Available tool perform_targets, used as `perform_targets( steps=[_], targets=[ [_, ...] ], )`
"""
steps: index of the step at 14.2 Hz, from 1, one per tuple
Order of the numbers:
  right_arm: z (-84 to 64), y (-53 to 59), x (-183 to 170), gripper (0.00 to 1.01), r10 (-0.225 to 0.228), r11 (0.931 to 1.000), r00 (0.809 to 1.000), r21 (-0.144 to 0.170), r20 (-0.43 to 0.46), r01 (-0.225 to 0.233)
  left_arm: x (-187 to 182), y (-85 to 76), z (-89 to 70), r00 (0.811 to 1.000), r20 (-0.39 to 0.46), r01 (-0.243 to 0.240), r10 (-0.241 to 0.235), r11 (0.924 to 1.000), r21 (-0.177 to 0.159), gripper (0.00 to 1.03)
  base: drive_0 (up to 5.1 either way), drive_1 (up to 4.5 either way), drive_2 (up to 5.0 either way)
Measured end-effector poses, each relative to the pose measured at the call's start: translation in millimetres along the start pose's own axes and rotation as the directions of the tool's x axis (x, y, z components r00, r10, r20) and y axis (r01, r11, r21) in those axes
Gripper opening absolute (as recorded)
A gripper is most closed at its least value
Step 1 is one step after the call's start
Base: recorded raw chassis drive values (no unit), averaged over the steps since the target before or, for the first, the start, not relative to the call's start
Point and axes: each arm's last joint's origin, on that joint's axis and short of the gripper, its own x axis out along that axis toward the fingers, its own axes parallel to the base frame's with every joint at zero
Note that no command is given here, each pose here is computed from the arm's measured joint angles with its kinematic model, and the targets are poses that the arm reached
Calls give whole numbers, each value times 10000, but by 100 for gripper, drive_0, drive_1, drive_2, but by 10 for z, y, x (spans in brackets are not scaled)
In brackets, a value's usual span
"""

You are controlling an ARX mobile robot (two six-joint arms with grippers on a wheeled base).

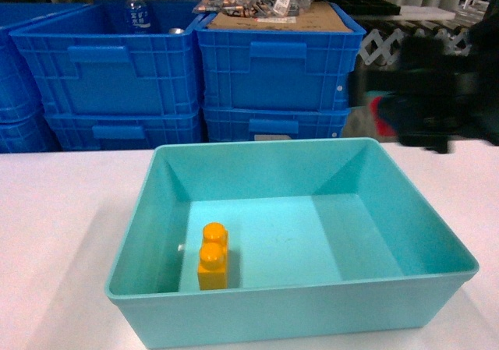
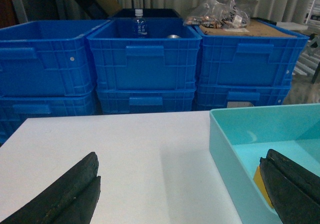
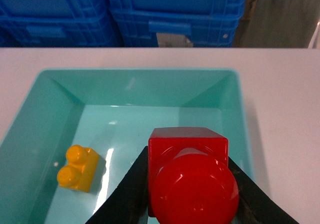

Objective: Pick red block from blue box to shelf

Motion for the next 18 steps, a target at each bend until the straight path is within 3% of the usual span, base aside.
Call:
perform_targets(
  steps=[1,2,3,4,5,8,11,13,17,18],
  targets=[
    [-32,-48,-186,29,-557,9983,9718,-66,2291,587,0,0,-1,10000,-8,4,-4,10000,0,98,0,0,0],
    [-113,-157,-271,29,-1243,9909,9239,-30,3619,1344,0,-1,4,10000,38,11,-11,10000,0,98,0,0,0],
    [-372,-416,-394,29,-1807,9797,8861,-17,4268,2006,0,0,0,10000,4,-8,8,10000,0,98,0,0,0],
    [-457,-545,-539,29,-1825,9785,8663,-4,4650,2063,0,0,0,10000,4,4,-4,10000,0,98,0,0,0],
    [-482,-592,-617,29,-1736,9800,8578,-13,4837,1990,0,0,1,10000,8,4,-4,10000,0,98,0,0,0],
    [-525,-638,-675,29,-1690,9803,8550,-61,4904,1972,0,0,1,10000,8,4,-4,10000,0,98,0,0,0],
    [-753,-783,-805,29,-1727,9786,8711,-208,4597,2049,0,0,1,10000,8,0,0,10000,0,98,0,0,0],
    [-822,-851,-917,29,-1761,9780,8617,-146,4759,2080,0,0,1,10000,8,0,0,10000,0,98,0,0,0],
    [-980,-927,-1062,29,-1758,9782,8649,-155,4702,2072,0,0,1,10000,8,0,0,10000,0,98,0,0,0],
    [-1015,-982,-1095,29,-1540,9814,8566,-243,4924,1904,0,0,1,10000,8,0,0,10000,0,98,0,0,0]
  ],
)
